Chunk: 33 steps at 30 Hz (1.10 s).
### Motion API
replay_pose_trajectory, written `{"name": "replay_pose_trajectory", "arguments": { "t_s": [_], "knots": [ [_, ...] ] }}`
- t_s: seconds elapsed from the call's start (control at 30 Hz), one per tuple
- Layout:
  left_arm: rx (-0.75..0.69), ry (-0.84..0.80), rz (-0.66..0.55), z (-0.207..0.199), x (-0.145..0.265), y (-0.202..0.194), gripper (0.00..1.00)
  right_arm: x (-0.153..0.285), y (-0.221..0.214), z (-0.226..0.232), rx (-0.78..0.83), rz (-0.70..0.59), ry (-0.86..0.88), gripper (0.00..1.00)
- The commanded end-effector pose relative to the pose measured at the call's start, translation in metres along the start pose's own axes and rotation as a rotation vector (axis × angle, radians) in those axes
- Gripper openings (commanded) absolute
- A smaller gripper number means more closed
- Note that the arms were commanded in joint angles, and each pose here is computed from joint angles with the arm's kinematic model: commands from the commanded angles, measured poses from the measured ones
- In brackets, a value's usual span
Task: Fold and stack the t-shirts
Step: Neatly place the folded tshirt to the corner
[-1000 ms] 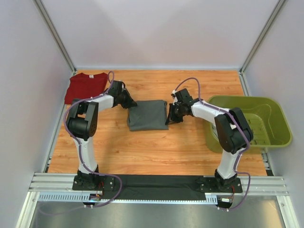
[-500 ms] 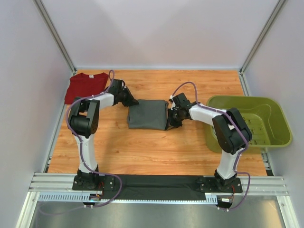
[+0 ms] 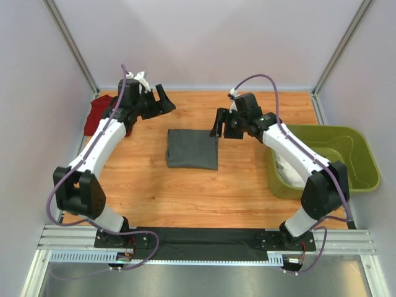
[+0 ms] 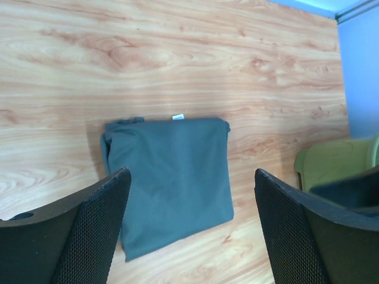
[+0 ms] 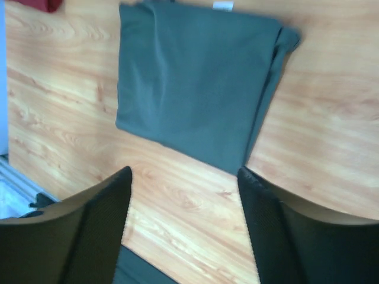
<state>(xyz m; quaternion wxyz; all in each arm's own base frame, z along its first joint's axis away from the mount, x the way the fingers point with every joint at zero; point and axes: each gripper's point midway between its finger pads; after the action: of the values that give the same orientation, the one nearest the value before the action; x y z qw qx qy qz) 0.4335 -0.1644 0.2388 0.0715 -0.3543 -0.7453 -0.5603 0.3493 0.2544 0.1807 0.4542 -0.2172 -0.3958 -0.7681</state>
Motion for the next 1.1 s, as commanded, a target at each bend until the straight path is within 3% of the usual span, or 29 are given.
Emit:
{"name": "replay_pose_trajectory", "arguments": {
  "t_s": [0.0, 0.07, 0.2, 0.6, 0.83, 1.07],
  "knots": [
    [-0.012, 0.088, 0.161, 0.027, 0.008, -0.067, 0.91, 0.032, 0.032, -0.01, -0.022, -0.129, -0.08, 0.76],
    [-0.005, 0.085, 0.173, 0.031, 0.005, -0.081, 0.91, 0.04, 0.041, -0.016, -0.042, -0.156, -0.098, 0.86],
    [0.02, 0.081, 0.188, 0.044, -0.01, -0.12, 0.92, 0.054, 0.056, -0.043, -0.11, -0.174, -0.151, 0.92],
    [0.104, -0.058, 0.209, 0.04, -0.063, -0.151, 0.89, 0.092, 0.061, -0.068, -0.155, -0.237, -0.202, 0.93],
    [0.136, -0.067, 0.229, 0.043, -0.073, -0.165, 0.86, 0.105, 0.063, -0.078, -0.167, -0.262, -0.24, 0.93],
    [0.164, -0.098, 0.272, 0.043, -0.083, -0.184, 0.73, 0.105, 0.064, -0.081, -0.186, -0.268, -0.248, 0.93]
  ]
}}
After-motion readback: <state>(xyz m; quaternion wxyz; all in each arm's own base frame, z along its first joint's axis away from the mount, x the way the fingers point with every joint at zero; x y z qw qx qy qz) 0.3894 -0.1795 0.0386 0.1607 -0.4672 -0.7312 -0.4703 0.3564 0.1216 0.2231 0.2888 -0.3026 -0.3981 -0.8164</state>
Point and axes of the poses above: each gripper's point midway between its finger pads, its own x axis back along the fingers, its own z axis along the line the jaws close on, y = z × x, and after that the axes turned 13 degrees about -x, right-handed
